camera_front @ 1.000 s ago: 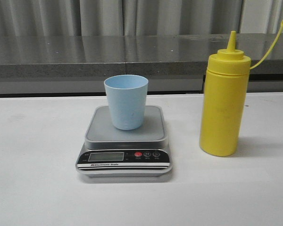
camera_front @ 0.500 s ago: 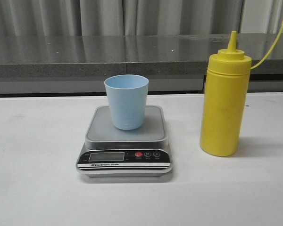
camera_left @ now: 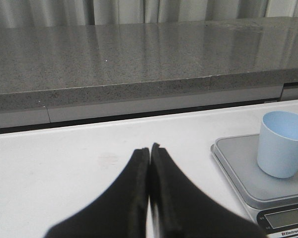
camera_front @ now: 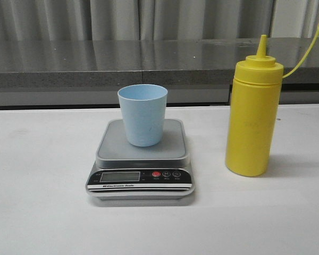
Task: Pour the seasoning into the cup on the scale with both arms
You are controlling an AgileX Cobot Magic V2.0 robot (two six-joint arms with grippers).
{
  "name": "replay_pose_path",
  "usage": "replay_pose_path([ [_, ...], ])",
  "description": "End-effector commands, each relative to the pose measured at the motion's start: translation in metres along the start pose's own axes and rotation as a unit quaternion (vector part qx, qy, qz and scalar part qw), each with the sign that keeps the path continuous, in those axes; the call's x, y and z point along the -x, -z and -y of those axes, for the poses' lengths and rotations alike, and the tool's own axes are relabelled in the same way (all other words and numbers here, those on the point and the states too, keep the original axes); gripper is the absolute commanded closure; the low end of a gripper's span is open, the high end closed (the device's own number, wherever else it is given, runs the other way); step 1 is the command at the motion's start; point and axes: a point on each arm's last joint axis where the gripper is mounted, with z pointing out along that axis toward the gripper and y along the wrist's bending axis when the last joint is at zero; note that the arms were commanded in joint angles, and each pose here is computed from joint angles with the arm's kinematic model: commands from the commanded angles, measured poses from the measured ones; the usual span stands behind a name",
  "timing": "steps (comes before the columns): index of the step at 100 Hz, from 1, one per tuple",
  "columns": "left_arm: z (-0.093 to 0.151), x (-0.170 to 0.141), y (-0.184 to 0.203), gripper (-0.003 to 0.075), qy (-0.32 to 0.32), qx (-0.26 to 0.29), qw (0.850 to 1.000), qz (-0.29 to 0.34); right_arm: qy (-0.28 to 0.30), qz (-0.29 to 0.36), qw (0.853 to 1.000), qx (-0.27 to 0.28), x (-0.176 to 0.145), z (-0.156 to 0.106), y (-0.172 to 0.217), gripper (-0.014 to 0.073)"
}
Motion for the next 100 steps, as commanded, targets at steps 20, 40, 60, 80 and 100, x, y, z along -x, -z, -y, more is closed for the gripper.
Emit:
replay_pose_path([
  [20, 0.000, 0.014, 0.001, 0.0738, -0.001, 0.003, 0.999, 0.053, 0.001, 0.052, 0.999, -0.001, 0.009, 0.000, 0.002, 0.0662],
  [40, -0.006, 0.008, 0.007, 0.0738, -0.017, 0.029, 0.994, 0.102, 0.001, 0.052, 0.999, -0.001, 0.009, 0.000, 0.002, 0.0662],
  [60, -0.010, -0.015, 0.022, 0.0738, -0.043, 0.056, 0.990, 0.123, 0.001, 0.052, 0.999, -0.001, 0.009, 0.000, 0.002, 0.0662],
  [80, -0.009, -0.037, 0.035, 0.0738, -0.067, 0.059, 0.984, 0.156, 0.001, 0.052, 0.999, -0.001, 0.009, 0.000, 0.002, 0.0662],
  [100, -0.010, -0.053, 0.040, 0.0738, -0.068, 0.059, 0.981, 0.171, 0.001, 0.052, 0.999, -0.001, 0.009, 0.000, 0.002, 0.0662],
])
